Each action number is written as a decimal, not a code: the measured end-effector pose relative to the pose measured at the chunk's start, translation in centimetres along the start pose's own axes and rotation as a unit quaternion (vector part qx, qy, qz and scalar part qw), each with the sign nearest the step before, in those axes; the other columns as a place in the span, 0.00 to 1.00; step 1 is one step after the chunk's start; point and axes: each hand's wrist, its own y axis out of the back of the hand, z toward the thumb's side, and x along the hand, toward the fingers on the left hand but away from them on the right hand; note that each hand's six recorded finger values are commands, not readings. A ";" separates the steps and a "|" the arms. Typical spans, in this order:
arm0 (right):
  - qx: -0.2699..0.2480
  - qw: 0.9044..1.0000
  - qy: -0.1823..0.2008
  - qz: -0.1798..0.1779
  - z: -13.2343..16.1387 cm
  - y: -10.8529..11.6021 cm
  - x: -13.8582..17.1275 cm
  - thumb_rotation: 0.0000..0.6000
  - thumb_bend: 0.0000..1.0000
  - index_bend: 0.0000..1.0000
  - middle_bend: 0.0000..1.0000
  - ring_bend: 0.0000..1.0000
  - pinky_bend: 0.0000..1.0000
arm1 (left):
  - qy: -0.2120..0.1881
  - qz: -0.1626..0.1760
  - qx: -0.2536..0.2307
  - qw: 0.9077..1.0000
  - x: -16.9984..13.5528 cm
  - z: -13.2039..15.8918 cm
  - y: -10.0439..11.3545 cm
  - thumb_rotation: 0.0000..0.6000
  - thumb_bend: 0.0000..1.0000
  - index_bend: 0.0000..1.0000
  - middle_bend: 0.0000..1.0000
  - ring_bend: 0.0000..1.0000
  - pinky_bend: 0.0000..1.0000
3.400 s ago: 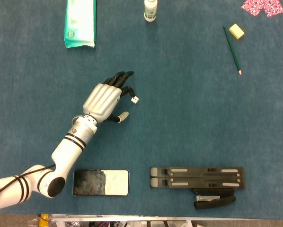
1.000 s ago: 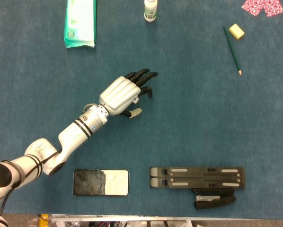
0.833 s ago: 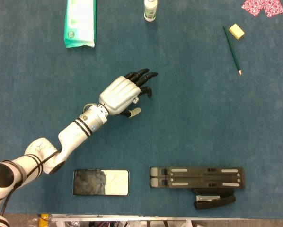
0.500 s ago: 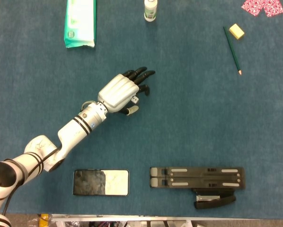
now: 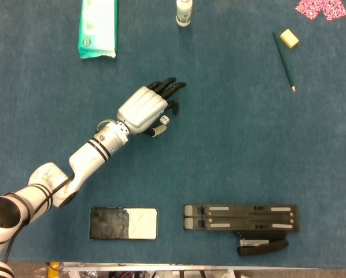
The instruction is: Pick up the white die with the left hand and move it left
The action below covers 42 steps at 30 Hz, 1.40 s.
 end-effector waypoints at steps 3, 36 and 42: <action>0.000 1.000 0.000 0.000 0.0 0.0 0.0 1.00 0.00 0.40 0.31 0.26 0.31 | 0.001 0.000 0.001 1.000 0.0 -0.1 0.0 1.00 0.27 0.45 0.08 0.02 0.20; -0.003 1.000 -0.003 0.000 -0.3 -0.2 0.0 1.00 0.00 0.40 0.31 0.26 0.31 | 0.010 0.000 0.006 1.000 -0.3 -0.4 -0.1 1.00 0.27 0.54 0.09 0.02 0.22; -0.003 1.000 -0.003 0.000 -0.3 -0.2 0.1 1.00 0.00 0.40 0.31 0.26 0.31 | 0.002 0.010 0.006 1.000 -0.5 0.0 0.5 1.00 0.27 0.54 0.09 0.02 0.22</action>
